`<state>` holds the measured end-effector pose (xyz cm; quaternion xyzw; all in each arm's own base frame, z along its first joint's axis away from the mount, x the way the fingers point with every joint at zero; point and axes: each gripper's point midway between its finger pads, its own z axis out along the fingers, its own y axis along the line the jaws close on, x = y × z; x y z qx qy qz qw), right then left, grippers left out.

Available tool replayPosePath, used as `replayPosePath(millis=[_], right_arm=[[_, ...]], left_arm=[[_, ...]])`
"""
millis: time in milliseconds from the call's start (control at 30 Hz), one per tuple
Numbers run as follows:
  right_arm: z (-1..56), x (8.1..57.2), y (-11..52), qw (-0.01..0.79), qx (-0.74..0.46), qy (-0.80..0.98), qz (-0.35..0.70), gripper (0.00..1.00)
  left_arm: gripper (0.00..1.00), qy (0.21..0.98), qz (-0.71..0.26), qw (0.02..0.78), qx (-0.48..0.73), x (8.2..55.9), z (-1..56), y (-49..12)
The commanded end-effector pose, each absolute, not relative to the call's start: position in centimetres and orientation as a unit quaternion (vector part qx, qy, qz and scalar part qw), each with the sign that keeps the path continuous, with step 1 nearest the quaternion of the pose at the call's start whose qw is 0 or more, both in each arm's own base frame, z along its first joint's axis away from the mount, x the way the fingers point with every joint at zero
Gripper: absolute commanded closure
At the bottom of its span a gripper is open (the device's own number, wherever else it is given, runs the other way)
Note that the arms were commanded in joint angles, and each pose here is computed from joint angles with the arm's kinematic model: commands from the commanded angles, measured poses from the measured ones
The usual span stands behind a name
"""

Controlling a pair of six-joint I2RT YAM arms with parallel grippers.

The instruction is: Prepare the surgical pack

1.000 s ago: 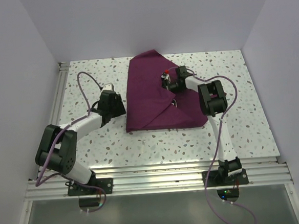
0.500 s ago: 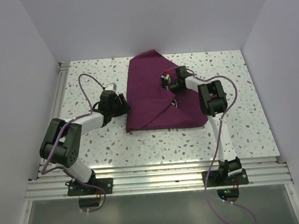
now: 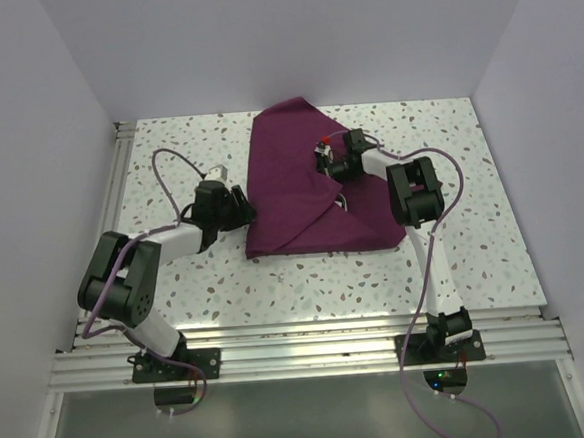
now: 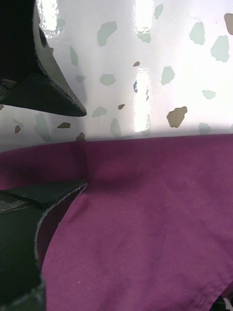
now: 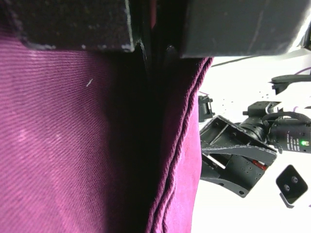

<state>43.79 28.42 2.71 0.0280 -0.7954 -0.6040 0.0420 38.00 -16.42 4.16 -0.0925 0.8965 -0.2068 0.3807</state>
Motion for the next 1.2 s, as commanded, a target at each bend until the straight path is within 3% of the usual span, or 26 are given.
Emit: replayPosePath(millis=[0,433,733,967,1167], right_arm=[[-3.7,42.2,27.9,0.065,-0.002,-0.832,-0.552,1.0],[-3.7,42.2,27.9,0.067,-0.003,-0.832,-0.551,1.0],[-3.3,42.3,27.9,0.064,-0.002,-0.831,-0.553,1.0],[-1.4,43.0,27.9,0.051,0.002,-0.827,-0.56,1.0],[1.8,44.5,28.3,0.028,0.003,-0.82,-0.572,0.92]], left_arm=[[0.42,0.871,-0.232,0.423,-0.095,38.8,7.0,-16.7],[0.43,0.87,-0.218,0.436,-0.073,38.7,7.7,-17.5],[0.65,0.899,-0.052,0.43,-0.068,38.9,6.1,-17.1],[0.81,0.899,-0.006,0.429,-0.087,38.3,6.3,-15.4],[0.85,0.895,0.018,0.436,-0.091,37.7,6.3,-15.2]])
